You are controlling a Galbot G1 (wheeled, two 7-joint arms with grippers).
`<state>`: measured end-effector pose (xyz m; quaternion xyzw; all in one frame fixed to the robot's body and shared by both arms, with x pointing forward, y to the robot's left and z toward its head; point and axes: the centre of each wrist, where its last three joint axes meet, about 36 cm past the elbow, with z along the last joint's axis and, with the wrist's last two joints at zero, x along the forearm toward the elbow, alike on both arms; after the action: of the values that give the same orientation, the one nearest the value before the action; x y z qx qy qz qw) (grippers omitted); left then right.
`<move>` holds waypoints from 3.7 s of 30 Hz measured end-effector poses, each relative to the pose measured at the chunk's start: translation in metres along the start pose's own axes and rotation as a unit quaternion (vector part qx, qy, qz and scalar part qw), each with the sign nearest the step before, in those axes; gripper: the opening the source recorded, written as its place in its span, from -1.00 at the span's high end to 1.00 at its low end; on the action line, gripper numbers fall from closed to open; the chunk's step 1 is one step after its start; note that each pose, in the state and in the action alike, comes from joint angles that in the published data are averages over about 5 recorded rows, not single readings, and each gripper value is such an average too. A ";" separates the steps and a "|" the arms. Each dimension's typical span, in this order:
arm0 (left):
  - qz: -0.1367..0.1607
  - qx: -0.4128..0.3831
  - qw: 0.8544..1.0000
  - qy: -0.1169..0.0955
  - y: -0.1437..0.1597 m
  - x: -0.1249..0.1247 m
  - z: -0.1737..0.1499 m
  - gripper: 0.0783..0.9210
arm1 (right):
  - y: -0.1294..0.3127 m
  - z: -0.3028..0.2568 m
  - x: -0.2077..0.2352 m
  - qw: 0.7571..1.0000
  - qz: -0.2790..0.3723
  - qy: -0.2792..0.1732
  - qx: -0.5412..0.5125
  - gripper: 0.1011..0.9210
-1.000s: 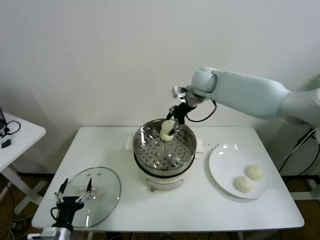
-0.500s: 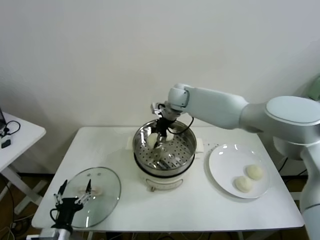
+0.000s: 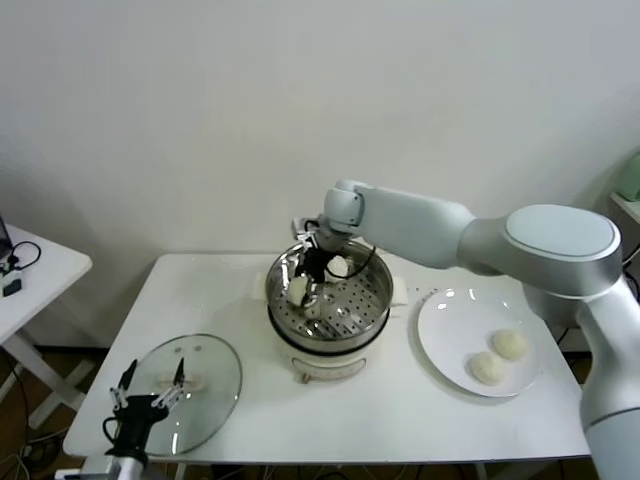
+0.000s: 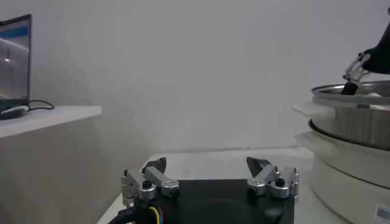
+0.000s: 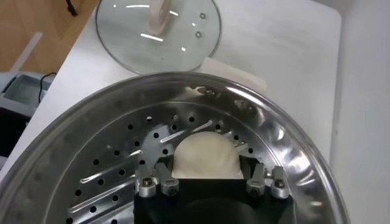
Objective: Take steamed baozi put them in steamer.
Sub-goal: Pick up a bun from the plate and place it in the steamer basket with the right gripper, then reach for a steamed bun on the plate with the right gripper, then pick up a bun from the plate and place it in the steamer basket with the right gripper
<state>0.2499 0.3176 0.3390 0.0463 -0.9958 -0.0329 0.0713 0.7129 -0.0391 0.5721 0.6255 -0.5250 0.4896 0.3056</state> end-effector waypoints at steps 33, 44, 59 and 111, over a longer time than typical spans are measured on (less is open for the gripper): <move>-0.010 0.000 1.000 -0.006 0.001 0.003 -0.002 -0.77 | 0.063 0.093 0.154 1.000 0.018 0.016 0.017 -0.76; -0.017 0.000 1.000 -0.011 0.002 0.003 -0.008 -0.77 | 0.150 0.225 0.180 0.997 0.038 0.048 -0.041 -0.76; -0.028 -0.003 1.000 -0.002 0.002 0.011 -0.004 -0.77 | 0.229 0.323 0.104 0.991 -0.002 0.086 -0.098 -0.76; -0.032 -0.002 0.999 0.008 -0.001 0.004 0.004 -0.77 | 0.208 0.331 0.074 0.992 -0.008 0.107 -0.067 -0.43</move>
<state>0.2457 0.3163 0.3355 0.0780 -0.9932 -0.0364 0.0782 0.6085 -0.4161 0.5031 0.5518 -0.5161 0.5147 0.4052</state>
